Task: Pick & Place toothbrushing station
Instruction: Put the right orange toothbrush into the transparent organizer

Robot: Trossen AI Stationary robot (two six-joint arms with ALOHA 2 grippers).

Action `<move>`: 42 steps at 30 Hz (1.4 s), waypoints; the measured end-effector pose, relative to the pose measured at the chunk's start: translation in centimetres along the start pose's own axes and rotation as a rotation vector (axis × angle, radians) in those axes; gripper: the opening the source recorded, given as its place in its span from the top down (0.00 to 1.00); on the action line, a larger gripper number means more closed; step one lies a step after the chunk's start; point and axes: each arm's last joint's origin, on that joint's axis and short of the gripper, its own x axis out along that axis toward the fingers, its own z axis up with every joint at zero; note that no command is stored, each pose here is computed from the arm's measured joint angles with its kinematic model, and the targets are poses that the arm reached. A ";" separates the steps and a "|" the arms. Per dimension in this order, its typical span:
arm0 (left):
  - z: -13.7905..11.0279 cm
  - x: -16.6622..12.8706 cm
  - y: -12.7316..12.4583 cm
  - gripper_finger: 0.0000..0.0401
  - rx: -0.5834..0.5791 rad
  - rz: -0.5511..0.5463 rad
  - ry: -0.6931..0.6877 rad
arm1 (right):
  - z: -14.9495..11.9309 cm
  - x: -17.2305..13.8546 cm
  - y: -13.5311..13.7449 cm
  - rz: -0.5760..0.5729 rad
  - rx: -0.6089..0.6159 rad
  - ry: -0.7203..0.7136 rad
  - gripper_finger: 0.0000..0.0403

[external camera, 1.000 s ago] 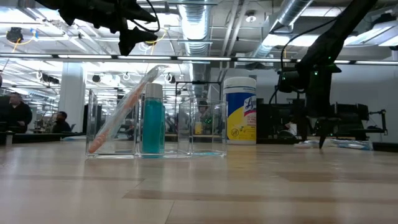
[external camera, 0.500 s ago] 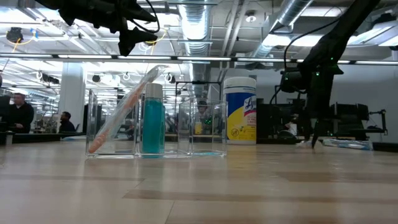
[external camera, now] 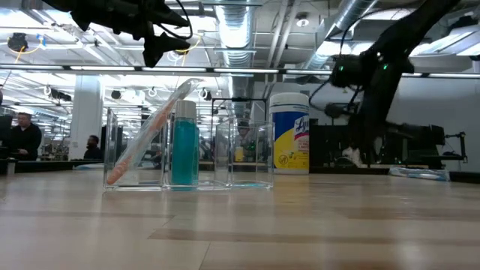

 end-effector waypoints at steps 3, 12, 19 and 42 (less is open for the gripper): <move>0.0 0.0 0.0 0.48 0.017 0.000 -0.001 | -1.4 -1.8 0.0 0.054 -0.032 0.007 0.98; 0.3 -0.1 0.3 0.48 0.024 0.008 -0.021 | -6.8 -8.5 0.7 0.459 -0.171 -0.015 0.98; 2.2 -0.4 0.8 0.48 -0.062 -0.015 -0.195 | -9.0 -14.0 3.7 0.777 -0.464 -0.271 0.98; 14.4 1.0 1.4 0.48 -0.096 -0.345 -0.507 | -9.4 -19.0 19.7 1.141 -1.279 -0.451 0.98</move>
